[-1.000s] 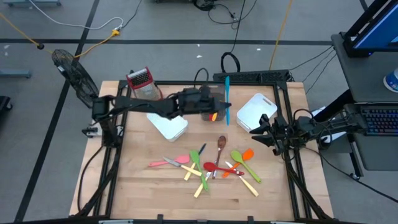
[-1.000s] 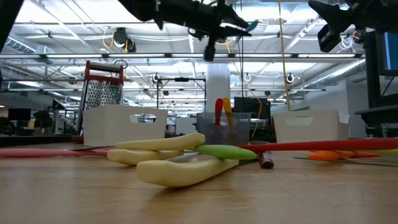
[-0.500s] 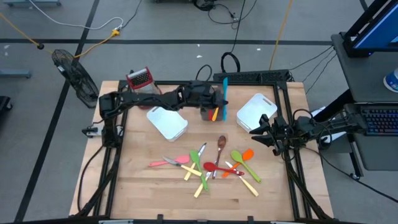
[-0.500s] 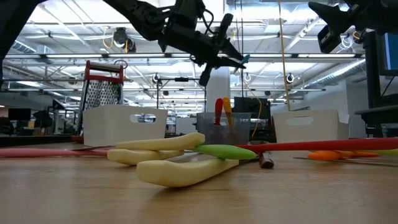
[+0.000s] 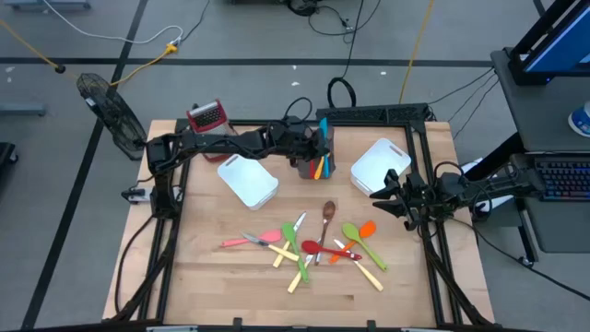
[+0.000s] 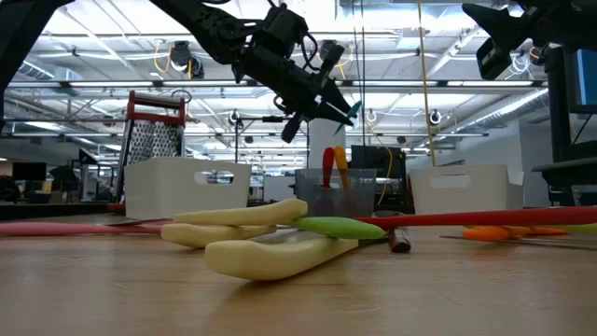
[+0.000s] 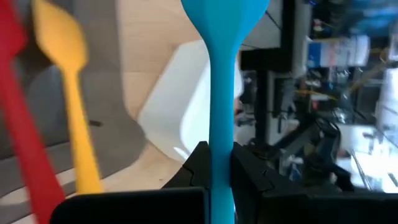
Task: Pick & Place Kitchen Items
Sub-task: Put the blue spatula into the black bin
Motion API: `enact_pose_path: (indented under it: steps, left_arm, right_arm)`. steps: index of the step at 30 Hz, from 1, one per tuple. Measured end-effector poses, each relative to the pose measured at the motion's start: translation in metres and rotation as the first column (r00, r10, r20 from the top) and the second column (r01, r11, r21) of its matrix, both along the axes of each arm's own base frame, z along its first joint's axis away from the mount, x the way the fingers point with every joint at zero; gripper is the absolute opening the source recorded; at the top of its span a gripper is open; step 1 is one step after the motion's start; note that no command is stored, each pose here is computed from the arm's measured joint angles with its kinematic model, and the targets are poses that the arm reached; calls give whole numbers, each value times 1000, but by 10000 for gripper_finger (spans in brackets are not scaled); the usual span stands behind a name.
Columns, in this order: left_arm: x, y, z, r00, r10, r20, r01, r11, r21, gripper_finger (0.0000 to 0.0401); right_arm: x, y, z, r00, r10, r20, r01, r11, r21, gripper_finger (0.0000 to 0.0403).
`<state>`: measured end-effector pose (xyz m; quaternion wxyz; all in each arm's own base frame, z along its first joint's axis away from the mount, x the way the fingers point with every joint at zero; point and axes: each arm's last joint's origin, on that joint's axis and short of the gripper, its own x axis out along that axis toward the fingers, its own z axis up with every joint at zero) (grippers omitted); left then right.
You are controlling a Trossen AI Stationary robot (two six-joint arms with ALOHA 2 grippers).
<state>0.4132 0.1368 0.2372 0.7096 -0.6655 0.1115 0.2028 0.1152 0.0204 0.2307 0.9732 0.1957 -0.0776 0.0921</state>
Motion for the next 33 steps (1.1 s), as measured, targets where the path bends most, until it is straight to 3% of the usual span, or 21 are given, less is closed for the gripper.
enact_pose_path:
  steps: [8,16,24,33]
  left_arm:
    - [-7,-2,-13,986,77,-145,-96,987,-127,20]
    - [-8,-4,-15,980,129,-153,-165,954,-251,20]
    - [-7,-7,-15,984,99,-146,-142,937,-319,20]
    - [-11,2,-15,982,113,-154,-158,935,-317,20]
  right_arm:
    - [0,0,0,1000,-8,7,8,999,-44,114]
    - [0,0,0,1000,-8,8,8,999,-48,114]
    - [0,0,0,1000,-8,8,8,999,-48,114]
    - [0,0,0,1000,-8,8,9,999,-48,114]
